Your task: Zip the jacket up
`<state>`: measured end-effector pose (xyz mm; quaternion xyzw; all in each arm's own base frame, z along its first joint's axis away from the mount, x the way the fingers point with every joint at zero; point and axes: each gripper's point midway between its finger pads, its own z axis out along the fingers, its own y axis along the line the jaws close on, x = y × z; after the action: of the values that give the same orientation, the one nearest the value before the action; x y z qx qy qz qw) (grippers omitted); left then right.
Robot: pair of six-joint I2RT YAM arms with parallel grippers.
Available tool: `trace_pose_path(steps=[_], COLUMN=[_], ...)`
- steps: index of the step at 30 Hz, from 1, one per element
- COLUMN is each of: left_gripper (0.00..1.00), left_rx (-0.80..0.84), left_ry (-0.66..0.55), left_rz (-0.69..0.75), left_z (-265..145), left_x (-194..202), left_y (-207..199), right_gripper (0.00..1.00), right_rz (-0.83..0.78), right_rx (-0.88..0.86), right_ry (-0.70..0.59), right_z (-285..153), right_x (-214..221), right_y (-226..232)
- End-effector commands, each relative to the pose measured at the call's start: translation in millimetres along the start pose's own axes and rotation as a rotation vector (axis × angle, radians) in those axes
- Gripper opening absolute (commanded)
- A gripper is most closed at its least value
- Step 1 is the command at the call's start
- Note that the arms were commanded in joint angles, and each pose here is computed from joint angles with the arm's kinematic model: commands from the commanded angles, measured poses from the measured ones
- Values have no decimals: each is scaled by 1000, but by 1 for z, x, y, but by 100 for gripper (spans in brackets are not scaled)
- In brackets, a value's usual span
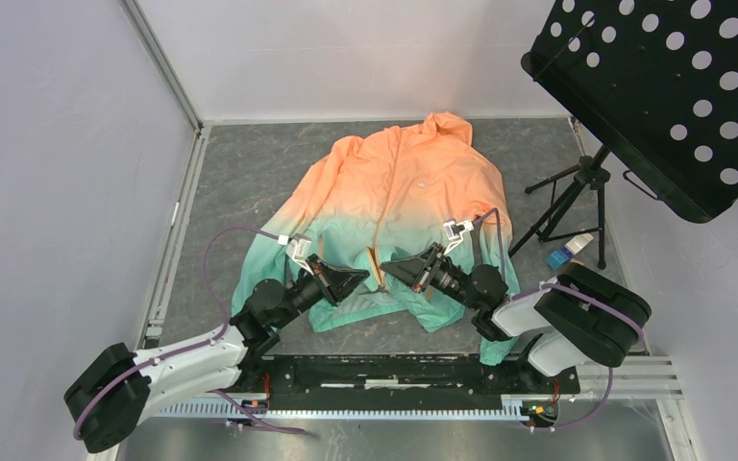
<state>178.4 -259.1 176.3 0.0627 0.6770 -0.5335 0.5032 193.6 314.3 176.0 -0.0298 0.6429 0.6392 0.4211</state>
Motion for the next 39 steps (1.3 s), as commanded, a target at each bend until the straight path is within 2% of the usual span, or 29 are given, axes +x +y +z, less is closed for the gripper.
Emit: trace_pose_path(steps=[1, 25, 30, 39], left_gripper=[2, 2, 2, 2], left_rx=[41, 20, 0, -8], left_ry=[-48, -70, -69, -38], left_rz=[-10, -23, -26, 9], left_z=[2, 10, 11, 16], left_x=[-12, -13, -10, -2], left_y=[-10, -4, 3, 3], right_gripper=[0, 0, 0, 0], right_rz=[-29, 111, 137, 128], right_rx=[-160, -114, -71, 65], right_ry=[-114, -262, -332, -321], right_z=[7, 14, 11, 26], right_x=[-29, -53, -66, -62], right_y=[40, 40, 36, 20])
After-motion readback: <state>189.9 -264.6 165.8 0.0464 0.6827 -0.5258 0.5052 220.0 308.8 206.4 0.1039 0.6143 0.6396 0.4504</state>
